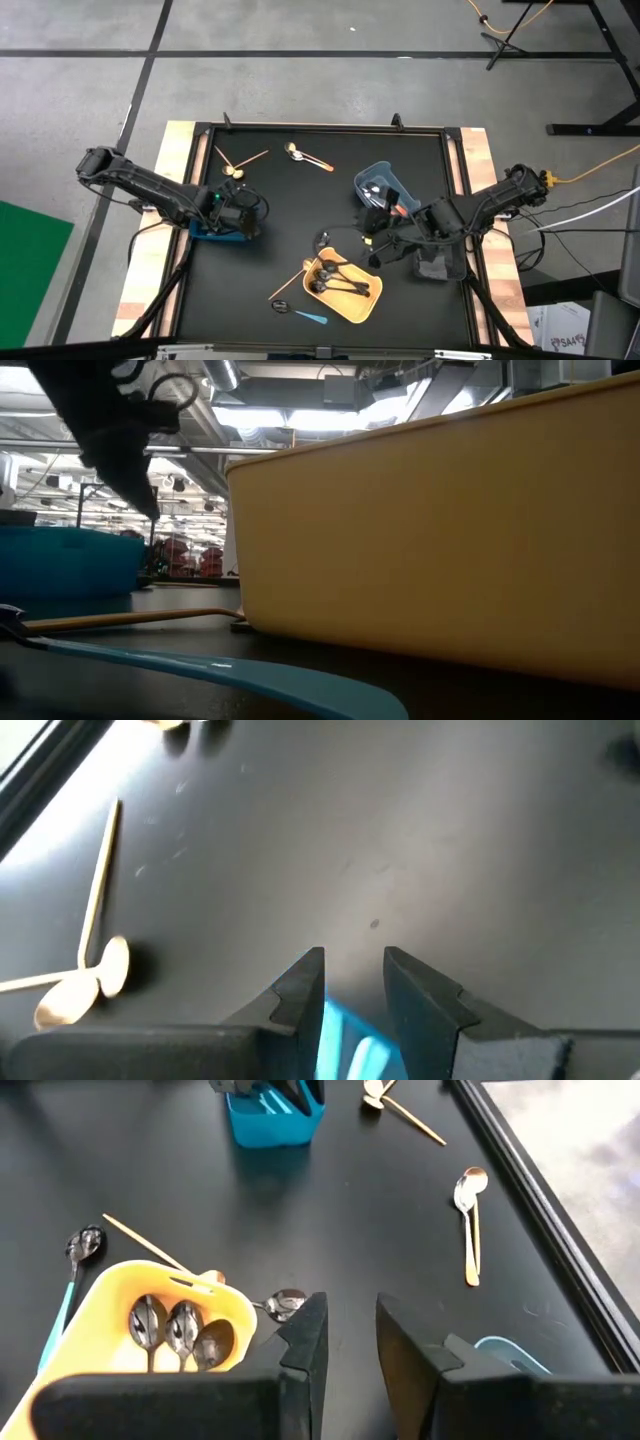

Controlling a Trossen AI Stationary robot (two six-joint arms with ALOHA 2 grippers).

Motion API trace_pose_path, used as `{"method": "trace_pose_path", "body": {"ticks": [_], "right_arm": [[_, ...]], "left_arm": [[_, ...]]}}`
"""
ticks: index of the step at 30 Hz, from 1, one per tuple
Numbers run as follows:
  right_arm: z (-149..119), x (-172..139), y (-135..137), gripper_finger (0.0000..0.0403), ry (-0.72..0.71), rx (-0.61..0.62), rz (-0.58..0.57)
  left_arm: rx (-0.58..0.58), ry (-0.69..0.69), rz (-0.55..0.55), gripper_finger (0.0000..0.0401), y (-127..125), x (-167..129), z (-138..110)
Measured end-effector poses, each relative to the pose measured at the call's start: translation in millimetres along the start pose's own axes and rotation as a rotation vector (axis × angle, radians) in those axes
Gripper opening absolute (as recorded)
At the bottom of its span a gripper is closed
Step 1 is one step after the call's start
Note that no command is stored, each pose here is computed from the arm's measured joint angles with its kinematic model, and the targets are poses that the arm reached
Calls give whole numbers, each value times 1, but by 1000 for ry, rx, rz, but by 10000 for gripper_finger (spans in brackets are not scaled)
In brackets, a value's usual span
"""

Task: Sort silverware by color (type)
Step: Put the gold spoon into the black bin

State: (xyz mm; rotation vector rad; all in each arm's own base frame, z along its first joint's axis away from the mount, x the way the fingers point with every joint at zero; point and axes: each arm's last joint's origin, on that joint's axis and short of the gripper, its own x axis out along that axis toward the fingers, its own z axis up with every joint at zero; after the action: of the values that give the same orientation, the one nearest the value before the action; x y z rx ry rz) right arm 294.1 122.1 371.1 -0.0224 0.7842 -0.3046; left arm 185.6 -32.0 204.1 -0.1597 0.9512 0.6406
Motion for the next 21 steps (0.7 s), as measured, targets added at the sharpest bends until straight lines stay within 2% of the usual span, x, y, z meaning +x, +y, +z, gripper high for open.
{"method": "trace_pose_path", "body": {"ticks": [4,10,13,16,21], "right_arm": [[1,2,-3,78,5,4,-2],[1,2,-3,78,6,3,0],[1,2,-3,78,6,3,1],[1,2,-3,78,6,3,1],[1,2,-3,78,6,3,1]], "left_arm": [[-26,-15,-86,99,-7,-9,10],[-75,-89,-386,99,-34,-23,19],[-73,-139,-502,99,-52,-31,19],[-39,-167,-569,99,-70,-33,13],[38,-165,-609,99,-100,-24,-1]]}}
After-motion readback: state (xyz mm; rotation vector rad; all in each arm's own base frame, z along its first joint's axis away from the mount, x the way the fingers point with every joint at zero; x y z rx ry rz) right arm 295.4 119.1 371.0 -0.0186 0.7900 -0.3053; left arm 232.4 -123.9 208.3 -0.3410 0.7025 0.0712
